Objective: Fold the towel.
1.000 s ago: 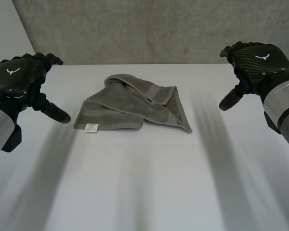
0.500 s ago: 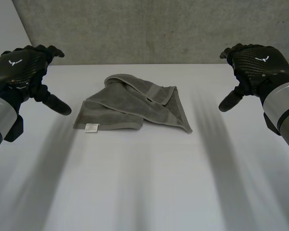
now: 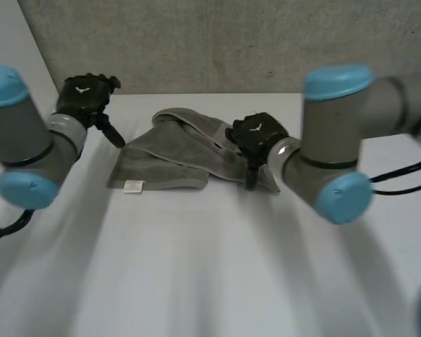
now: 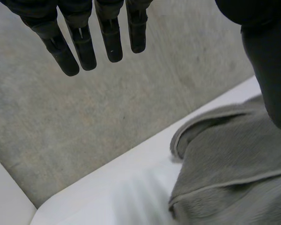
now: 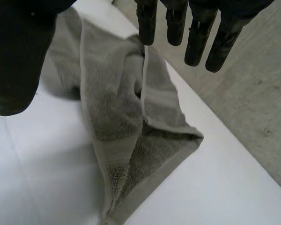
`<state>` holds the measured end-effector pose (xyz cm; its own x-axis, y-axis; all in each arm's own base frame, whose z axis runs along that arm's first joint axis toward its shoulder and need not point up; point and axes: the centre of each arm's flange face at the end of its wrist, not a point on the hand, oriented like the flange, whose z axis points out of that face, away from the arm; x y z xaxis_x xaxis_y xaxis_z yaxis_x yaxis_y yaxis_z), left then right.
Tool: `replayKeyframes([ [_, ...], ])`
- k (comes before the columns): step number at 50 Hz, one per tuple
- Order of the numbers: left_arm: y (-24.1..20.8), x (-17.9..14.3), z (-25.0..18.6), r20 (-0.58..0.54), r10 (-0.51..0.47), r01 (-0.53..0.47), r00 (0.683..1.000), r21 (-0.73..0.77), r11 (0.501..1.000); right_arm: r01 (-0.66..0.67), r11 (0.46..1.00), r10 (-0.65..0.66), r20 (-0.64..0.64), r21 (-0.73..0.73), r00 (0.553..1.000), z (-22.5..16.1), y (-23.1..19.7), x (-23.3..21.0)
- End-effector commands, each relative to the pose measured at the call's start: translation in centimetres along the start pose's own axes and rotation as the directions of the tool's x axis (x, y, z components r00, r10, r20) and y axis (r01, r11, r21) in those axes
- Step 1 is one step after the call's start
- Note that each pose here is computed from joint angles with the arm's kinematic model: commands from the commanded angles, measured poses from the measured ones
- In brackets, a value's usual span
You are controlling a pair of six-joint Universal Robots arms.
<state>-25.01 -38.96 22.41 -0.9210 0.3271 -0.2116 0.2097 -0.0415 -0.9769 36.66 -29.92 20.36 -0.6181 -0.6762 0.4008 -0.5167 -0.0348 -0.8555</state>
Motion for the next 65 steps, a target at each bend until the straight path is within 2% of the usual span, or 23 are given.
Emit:
replayKeyframes([
  [1, 4.1, 0.7, 4.9, -0.002, 0.08, -0.08, 0.997, 0.01, 0.997, 0.017, 1.0, -0.017, -0.075, 0.008, 0.997, 4.7, 2.3, -0.7],
  [7, 8.2, 1.7, 7.2, -0.036, 0.1, -0.1, 0.994, -0.013, 0.995, 0.021, 0.999, -0.018, -0.094, 0.027, 0.995, 7.1, 3.9, -1.2],
  [17, 11.3, 2.8, 8.0, -0.096, 0.102, -0.105, 0.99, -0.026, 0.994, 0.022, 0.999, -0.018, -0.109, 0.033, 0.994, 8.3, 5.2, -1.2],
  [36, 11.6, 2.9, 8.3, -0.104, 0.105, -0.107, 0.989, -0.013, 0.994, 0.012, 0.999, -0.014, -0.064, -0.036, 0.998, 7.8, 6.2, -1.6],
  [51, 11.4, 3.2, 8.1, -0.111, 0.101, -0.105, 0.989, -0.028, 0.994, -0.021, 1.0, 0.022, -0.09, 0.009, 0.996, 7.9, 5.3, -0.9],
  [57, 9.4, 2.9, 6.2, -0.117, 0.093, -0.102, 0.989, -0.069, 0.992, -0.134, 0.989, 0.138, -0.081, 0.054, 0.987, 5.1, 0.7, 1.1],
  [59, 8.9, 2.8, 5.5, -0.124, 0.09, -0.1, 0.988, -0.08, 0.992, -0.147, 0.989, 0.148, -0.044, 0.02, 0.988, 4.0, 0.2, 1.1],
  [61, 8.3, 2.8, 4.7, -0.127, 0.087, -0.098, 0.988, -0.085, 0.992, -0.154, 0.985, 0.159, 0.065, -0.072, 0.985, 1.9, 0.0, 0.4],
  [65, 7.4, 2.7, 2.7, -0.128, 0.083, -0.094, 0.988, -0.084, 0.992, -0.172, 0.973, 0.193, 0.127, -0.156, 0.973, 0.3, 1.0, 0.5],
])
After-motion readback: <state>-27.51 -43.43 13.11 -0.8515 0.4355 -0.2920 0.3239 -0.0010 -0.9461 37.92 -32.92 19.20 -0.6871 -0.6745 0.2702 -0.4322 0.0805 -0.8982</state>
